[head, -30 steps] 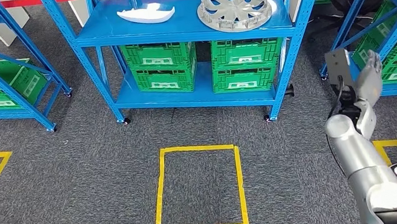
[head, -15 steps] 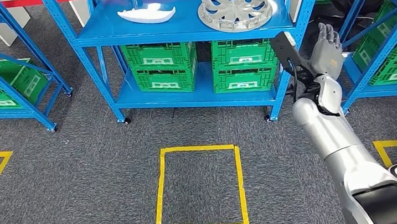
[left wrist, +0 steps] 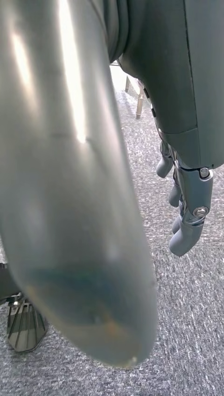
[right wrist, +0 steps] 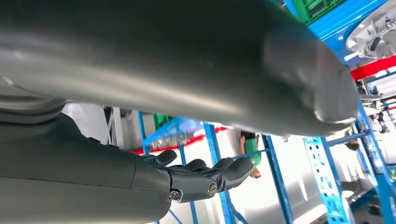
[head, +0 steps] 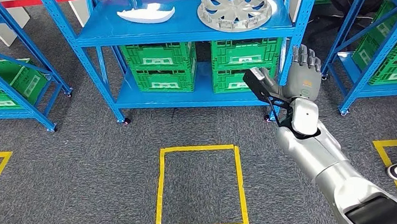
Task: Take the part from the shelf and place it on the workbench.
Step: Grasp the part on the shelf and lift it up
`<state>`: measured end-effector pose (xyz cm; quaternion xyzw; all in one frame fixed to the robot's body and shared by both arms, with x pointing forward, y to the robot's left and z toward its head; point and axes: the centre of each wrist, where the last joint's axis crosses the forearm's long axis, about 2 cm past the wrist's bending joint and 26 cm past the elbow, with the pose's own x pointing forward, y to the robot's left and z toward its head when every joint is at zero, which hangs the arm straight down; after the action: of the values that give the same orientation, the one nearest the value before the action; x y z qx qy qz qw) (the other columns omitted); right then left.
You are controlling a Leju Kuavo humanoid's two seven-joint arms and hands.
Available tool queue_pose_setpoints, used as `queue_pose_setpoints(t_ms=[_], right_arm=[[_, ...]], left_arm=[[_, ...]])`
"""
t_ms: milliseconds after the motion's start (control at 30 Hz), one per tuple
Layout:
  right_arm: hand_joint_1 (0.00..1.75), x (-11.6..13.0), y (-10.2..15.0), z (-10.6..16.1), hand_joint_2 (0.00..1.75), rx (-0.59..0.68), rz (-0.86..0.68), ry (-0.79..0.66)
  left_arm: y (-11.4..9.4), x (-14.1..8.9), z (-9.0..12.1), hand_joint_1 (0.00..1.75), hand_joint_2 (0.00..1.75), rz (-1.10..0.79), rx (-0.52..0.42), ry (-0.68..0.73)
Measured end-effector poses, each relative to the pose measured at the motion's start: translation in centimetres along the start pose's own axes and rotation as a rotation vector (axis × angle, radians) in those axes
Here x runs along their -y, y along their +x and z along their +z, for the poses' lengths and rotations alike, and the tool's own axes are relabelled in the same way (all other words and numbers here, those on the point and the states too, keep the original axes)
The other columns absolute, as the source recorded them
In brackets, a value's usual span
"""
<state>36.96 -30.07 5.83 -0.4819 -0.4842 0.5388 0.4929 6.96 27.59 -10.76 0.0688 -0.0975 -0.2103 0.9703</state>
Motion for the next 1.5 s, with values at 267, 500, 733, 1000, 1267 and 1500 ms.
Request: queue_pose_setpoints(t_ms=[267, 500, 733, 1000, 1267, 1500], right_arm=[[0.00, -1.6, 0.2, 1.4, 0.00, 0.041, 0.073, 0.028], [0.00, -2.9, -0.9, 2.7, 0.00, 0.026, 0.067, 0.026], [0.00, -4.1, -1.1, 4.0, 0.00, 0.038, 0.071, 0.034], [0.00, -2.8, 1.5, 2.5, 0.00, 0.123, 0.063, 0.053], [0.00, -0.7, 5.4, 0.7, 0.00, 0.191, 0.037, 0.023], [0.00, -0.5, 6.2, 0.7, 0.00, 0.199, 0.022, 0.003]], left_arm=[[0.1, 0.0, 0.0, 0.00, 0.00, -0.013, -0.009, 0.000], [0.3, -0.1, 0.0, 0.00, 0.00, -0.035, -0.006, 0.002], [0.0, 0.0, 0.0, 0.00, 0.00, -0.060, -0.021, 0.009], [-0.9, 0.0, 0.0, 0.00, 0.00, 0.007, -0.019, 0.021], [-1.6, 0.2, 0.1, 0.00, 0.00, 0.050, -0.038, 0.021], [-1.6, 0.2, 0.1, 0.00, 0.00, 0.043, -0.046, 0.029]])
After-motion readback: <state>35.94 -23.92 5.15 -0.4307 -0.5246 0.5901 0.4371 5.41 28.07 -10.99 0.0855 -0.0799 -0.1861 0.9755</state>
